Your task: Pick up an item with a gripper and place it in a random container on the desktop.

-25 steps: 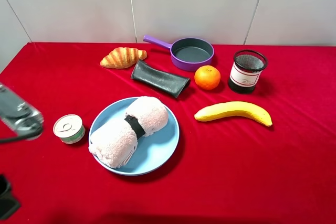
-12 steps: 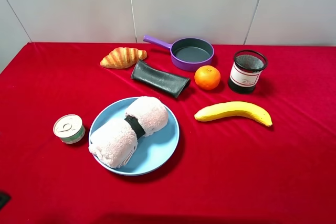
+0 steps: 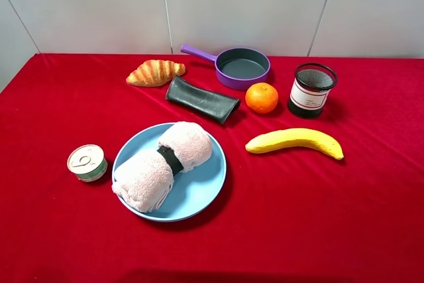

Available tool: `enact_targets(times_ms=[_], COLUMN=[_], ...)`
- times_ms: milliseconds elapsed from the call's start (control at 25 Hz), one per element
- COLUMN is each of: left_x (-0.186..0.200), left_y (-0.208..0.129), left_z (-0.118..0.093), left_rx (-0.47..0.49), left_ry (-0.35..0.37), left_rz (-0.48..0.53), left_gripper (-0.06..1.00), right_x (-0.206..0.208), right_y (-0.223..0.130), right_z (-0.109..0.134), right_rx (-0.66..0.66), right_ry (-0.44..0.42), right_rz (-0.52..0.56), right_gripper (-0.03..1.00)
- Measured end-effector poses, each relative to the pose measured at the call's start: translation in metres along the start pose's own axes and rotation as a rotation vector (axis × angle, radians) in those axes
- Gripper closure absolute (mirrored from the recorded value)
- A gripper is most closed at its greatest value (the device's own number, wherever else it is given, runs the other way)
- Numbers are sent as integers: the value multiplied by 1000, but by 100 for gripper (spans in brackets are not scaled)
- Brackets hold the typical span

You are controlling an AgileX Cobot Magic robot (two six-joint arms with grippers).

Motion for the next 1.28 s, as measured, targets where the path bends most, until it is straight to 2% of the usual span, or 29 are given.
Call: enact_targets(times_ms=[360,520,1280], left_x=[31,42,44], left_y=[-14,-20,-20], left_z=[8,7,5], left_rx=[97,121,117], left_ry=[192,254,260], left_rz=[-182,-257,-272], left_gripper=[-5,-5,-5], right_x=[0,0,0], right_y=[0,0,0], right_z=[0,0,0], right_rx=[0,0,0], right_ry=[0,0,0], right_rz=[0,0,0], right_gripper=[28,28,28])
Point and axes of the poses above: a point on each arm's last joint axis where the gripper is mounted, x pointing back along that axis away from the gripper, z along the wrist's bending axis when the last joint is at zero, y = z × x, the point moved 5 cm from there along -x, pointing out along that axis toward the gripper, and after that the axes turned 15 degrees about -x, right-handed, at the moved point
